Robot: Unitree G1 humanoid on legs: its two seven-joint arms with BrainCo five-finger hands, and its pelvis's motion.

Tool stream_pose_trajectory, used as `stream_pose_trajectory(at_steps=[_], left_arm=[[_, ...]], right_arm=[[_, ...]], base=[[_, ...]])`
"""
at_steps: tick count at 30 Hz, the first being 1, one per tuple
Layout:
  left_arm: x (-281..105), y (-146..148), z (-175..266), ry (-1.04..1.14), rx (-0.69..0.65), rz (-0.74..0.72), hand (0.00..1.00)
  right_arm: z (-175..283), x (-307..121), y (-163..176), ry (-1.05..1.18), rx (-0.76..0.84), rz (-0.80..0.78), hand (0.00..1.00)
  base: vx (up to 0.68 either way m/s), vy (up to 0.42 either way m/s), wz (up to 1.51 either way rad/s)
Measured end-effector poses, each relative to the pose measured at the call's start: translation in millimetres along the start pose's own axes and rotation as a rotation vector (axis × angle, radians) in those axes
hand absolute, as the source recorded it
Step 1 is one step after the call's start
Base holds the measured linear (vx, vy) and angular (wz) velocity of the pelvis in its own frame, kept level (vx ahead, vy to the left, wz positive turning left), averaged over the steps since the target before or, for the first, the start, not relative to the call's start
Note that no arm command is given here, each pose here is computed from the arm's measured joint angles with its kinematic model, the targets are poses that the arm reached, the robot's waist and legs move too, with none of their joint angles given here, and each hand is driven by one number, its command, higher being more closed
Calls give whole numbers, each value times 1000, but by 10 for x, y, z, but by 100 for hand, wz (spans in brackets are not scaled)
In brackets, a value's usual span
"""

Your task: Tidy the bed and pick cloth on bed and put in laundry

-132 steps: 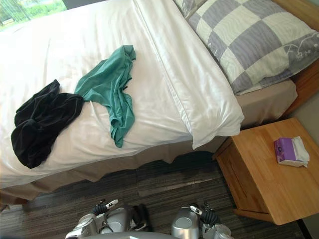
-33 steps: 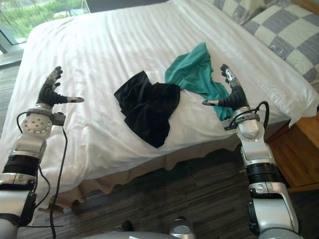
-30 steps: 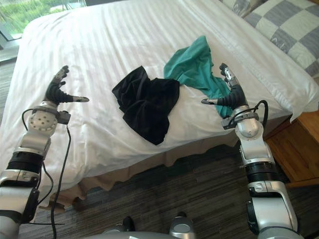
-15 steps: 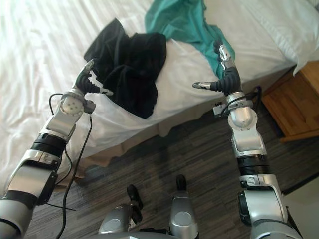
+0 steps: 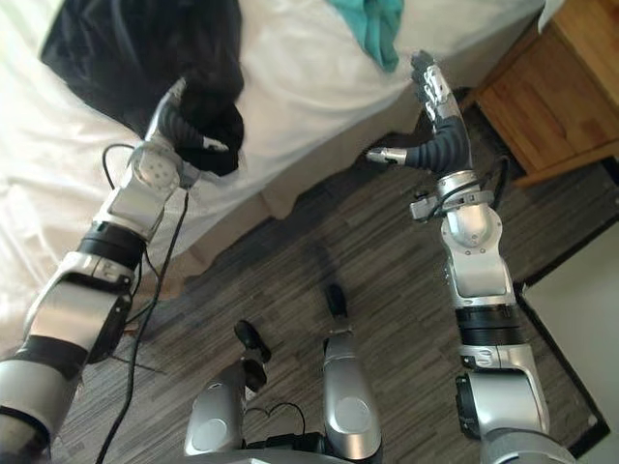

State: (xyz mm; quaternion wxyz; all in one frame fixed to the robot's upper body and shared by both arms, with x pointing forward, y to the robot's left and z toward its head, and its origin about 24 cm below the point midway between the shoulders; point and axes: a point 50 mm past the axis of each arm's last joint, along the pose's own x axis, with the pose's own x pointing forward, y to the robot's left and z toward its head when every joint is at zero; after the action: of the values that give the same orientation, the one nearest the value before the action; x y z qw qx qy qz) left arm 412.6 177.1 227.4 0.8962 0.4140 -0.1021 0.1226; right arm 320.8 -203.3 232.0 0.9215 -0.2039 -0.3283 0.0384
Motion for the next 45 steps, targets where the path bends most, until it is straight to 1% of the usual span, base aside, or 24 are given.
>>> stream_pose_trajectory(at_steps=[2, 4, 6, 9, 11, 12, 13, 14, 16, 17, 19, 20, 21, 23, 26, 28, 31, 32, 33, 36, 39, 42, 44, 45], left_arm=[[29, 74, 36, 10, 118, 59, 100], [58, 196, 76, 32, 290, 127, 100], [78, 300, 82, 59, 355, 165, 100], [92, 455, -3, 81, 384, 164, 100], [83, 473, -36, 51, 389, 155, 100], [56, 439, -64, 13, 368, 137, 100], [-3, 334, -100, -30, 290, 93, 100], [-48, 260, -117, -55, 255, 65, 100], [-313, -71, -315, -111, 156, -86, 100], [-564, -246, -514, -115, 92, -180, 100], [-795, -363, -739, -78, 38, -252, 100], [-1060, -448, -1051, 17, -45, -313, 100], [-1150, -470, -1165, 59, -77, -332, 100], [-1453, -588, -1433, 164, -180, -395, 100], [-1788, -772, -1597, 247, -273, -451, 100], [-2182, -925, -1793, 374, -382, -481, 100], [-2570, -954, -2030, 512, -456, -479, 100], [-2627, -958, -2056, 525, -459, -482, 100], [-2766, -974, -2101, 550, -463, -509, 100], [-2923, -1038, -2100, 578, -491, -533, 100], [-3083, -1110, -2100, 629, -524, -545, 100], [-3233, -1194, -2096, 693, -562, -590, 100], [-3390, -1310, -2096, 767, -582, -660, 100], [-3417, -1326, -2103, 780, -584, -667, 100]], right_arm=[[151, 20, 18, -65, 4, 19, 0], [341, 43, 43, -149, 16, 56, 0], [418, 46, 60, -187, 27, 80, 0], [531, 34, 62, -244, 18, 107, 0], [548, 4, 65, -258, 24, 117, 0], [498, -52, 74, -241, 32, 120, 0], [391, -144, 79, -190, 39, 120, 0], [324, -198, 82, -157, 41, 118, 0], [114, -410, 47, -40, 19, 90, 0], [25, -548, -60, 19, -12, 29, 0], [-32, -653, -161, 60, -43, -26, 0], [-129, -758, -264, 128, -92, -85, 0], [-186, -789, -293, 163, -110, -102, 0], [-487, -952, -446, 345, -180, -170, 0], [-707, -1121, -554, 502, -242, -217, 0], [-871, -1340, -641, 626, -285, -229, 0], [-1024, -1484, -697, 729, -336, -203, 0], [-1053, -1516, -710, 751, -344, -198, 0], [-1137, -1605, -753, 816, -370, -189, 0], [-1265, -1795, -880, 941, -397, -203, 0], [-1255, -1656, -1097, 940, -443, -255, 0], [-1094, -1392, -1407, 872, -516, -326, 0], [-865, -1088, -1722, 792, -577, -397, 0], [-842, -1057, -1754, 785, -580, -405, 0]], base=[[19, -47, -26], [24, -44, -31], [13, -50, -22], [11, -27, -11], [10, 4, 4], [34, 15, 38], [48, 17, 57], [61, 34, 94], [84, 63, 114], [83, 59, 102], [57, 18, 88], [63, -7, 83], [72, -27, 97], [52, -38, 88], [40, -38, 73], [83, -64, 51], [27, -49, 13], [-4, -33, 21], [11, -35, 21], [-1, -49, 25], [-17, -74, -2], [-35, -87, 3], [-39, -92, 9], [-55, -80, 7]])
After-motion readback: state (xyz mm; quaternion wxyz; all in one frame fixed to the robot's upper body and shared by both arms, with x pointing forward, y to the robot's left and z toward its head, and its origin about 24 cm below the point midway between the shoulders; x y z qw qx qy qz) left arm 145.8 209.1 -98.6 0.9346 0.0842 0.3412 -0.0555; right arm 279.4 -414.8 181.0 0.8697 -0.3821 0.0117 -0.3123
